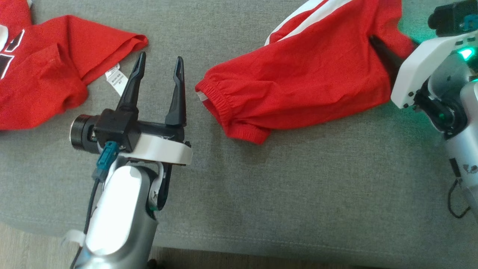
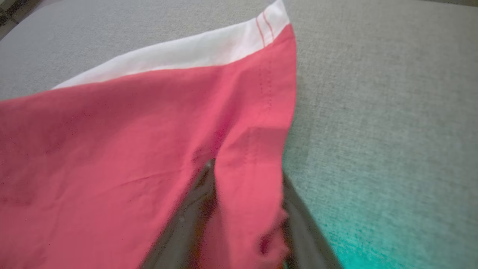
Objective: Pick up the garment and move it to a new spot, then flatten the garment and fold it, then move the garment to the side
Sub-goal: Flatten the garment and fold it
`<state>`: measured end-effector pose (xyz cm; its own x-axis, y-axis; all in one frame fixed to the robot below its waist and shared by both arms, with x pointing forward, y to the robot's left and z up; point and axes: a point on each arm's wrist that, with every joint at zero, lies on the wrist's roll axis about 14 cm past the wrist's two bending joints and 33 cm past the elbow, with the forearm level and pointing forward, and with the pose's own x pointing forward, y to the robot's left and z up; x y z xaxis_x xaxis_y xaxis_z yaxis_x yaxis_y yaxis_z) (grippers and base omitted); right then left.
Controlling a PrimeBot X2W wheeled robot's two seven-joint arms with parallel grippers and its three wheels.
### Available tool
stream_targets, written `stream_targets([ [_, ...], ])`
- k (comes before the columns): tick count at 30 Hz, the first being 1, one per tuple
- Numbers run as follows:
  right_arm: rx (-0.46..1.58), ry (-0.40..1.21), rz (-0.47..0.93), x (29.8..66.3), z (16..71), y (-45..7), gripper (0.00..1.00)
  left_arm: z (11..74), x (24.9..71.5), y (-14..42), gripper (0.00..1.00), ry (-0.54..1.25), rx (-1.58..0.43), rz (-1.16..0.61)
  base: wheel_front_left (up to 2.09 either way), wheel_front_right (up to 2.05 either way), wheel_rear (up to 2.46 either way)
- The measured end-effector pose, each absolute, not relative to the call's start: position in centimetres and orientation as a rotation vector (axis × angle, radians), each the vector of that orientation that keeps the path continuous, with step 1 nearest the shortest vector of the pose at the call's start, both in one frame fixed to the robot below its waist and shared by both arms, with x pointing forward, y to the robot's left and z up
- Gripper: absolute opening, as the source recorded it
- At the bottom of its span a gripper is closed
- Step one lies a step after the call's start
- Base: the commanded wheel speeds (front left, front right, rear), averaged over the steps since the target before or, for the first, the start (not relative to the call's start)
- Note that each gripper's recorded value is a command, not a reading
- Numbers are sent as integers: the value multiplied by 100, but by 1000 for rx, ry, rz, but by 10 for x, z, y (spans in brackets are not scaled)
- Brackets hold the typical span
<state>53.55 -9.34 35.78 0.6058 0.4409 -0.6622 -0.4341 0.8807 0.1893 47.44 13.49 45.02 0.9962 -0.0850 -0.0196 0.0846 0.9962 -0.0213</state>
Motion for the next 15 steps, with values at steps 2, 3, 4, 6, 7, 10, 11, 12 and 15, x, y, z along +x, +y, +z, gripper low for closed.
stream_targets([
  [2,14,772,507,534,358,-93,0,451,474,134,100,19,-21,-86,0,0,0],
  [3,24,773,508,534,358,-92,0,452,474,134,100,17,-22,-88,0,0,0],
  [4,34,766,505,534,360,-92,0,453,474,133,100,16,-27,-89,0,0,0],
  [6,51,748,493,533,363,-94,0,456,473,131,100,9,-30,-94,0,0,0],
  [7,74,736,484,531,364,-95,0,458,472,131,100,6,-30,-95,0,0,0],
  [10,149,698,441,519,364,-103,0,464,471,130,100,-8,-30,-92,0,0,0],
  [11,179,686,421,513,363,-107,0,467,471,129,100,-14,-31,-94,0,0,0],
  [12,203,677,401,507,363,-111,0,469,470,128,100,-18,-33,-97,0,0,0],
  [15,272,641,332,490,363,-126,0,470,465,125,100,-17,-39,-101,0,0,0],
])
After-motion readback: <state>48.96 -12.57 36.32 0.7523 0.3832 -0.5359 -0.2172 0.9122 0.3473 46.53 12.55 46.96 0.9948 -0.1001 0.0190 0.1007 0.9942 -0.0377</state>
